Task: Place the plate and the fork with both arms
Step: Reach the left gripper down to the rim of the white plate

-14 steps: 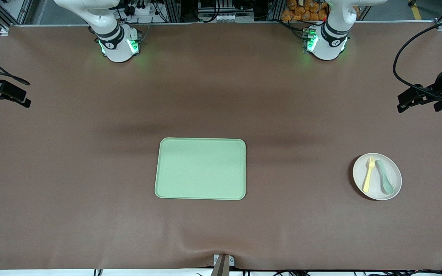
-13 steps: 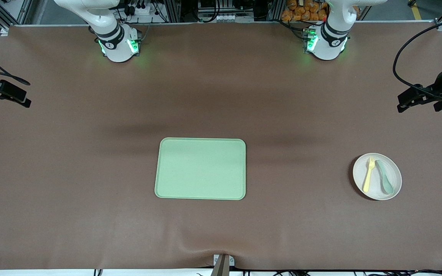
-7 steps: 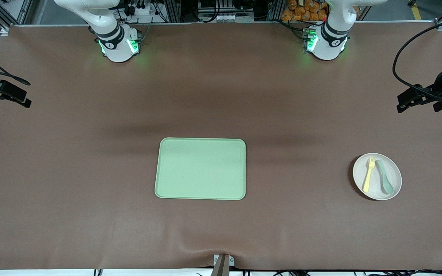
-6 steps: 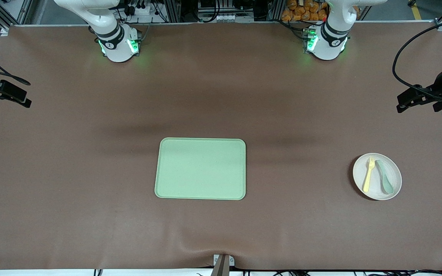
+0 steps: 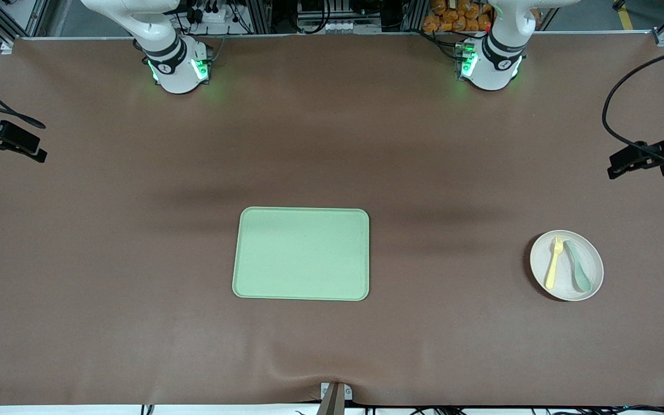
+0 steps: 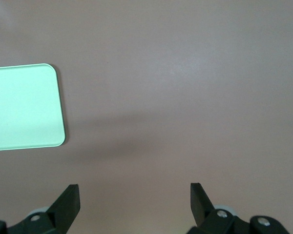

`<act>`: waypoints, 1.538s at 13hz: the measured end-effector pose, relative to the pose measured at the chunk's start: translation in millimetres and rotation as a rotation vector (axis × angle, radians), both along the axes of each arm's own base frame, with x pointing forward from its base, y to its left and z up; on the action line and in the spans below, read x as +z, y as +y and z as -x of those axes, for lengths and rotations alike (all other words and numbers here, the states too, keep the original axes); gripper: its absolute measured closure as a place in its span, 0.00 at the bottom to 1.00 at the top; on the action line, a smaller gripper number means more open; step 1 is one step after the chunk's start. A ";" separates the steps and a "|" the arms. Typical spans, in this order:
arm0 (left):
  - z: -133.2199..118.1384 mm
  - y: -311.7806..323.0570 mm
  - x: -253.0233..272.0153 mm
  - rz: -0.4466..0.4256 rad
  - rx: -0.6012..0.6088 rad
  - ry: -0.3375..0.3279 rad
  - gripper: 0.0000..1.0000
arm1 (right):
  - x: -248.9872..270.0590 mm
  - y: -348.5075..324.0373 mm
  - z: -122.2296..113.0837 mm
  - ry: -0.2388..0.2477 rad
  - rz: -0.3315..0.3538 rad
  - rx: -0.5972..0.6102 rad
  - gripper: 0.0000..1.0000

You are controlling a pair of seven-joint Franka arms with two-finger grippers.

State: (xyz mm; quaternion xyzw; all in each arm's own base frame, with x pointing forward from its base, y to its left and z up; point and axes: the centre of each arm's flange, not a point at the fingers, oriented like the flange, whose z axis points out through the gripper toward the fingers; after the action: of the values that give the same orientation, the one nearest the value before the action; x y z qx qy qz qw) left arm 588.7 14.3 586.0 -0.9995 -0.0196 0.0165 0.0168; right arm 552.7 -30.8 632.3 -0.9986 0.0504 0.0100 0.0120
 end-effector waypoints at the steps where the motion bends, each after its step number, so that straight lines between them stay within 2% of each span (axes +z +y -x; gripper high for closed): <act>1: -8.1 6.8 -14.9 0.001 0.008 0.012 0.00 | 0.0 -0.1 0.0 0.000 0.000 0.000 0.00; 5: -39.8 57.1 -74.8 0.006 -0.001 0.018 0.00 | 0.1 -0.5 0.0 0.000 0.000 -0.001 0.00; 8: -53.6 94.8 -117.9 0.011 0.005 0.030 0.00 | 0.2 -0.4 -0.1 -0.001 0.000 -0.001 0.00; 13: -79.0 134.1 -197.1 0.011 -0.054 -0.001 0.00 | -1.6 0.1 -1.0 0.002 0.000 0.000 0.00; 16: -88.6 156.6 -250.2 0.038 -0.068 -0.020 0.00 | -4.2 0.2 -2.6 0.005 0.000 0.000 0.00; 19: -92.0 173.8 -291.9 0.059 -0.051 -0.006 0.00 | -13.0 0.2 -9.1 0.010 0.001 0.000 0.00; 20: -92.5 178.8 -302.6 0.062 -0.043 -0.003 0.04 | -17.4 0.2 -11.9 0.014 0.001 0.000 0.00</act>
State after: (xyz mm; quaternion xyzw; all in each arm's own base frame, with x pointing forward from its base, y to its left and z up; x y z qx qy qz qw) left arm 681.1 193.1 283.4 -0.9998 0.0023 0.0153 -0.0139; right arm 564.6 -30.5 614.9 -0.9985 0.0504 0.0169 0.0113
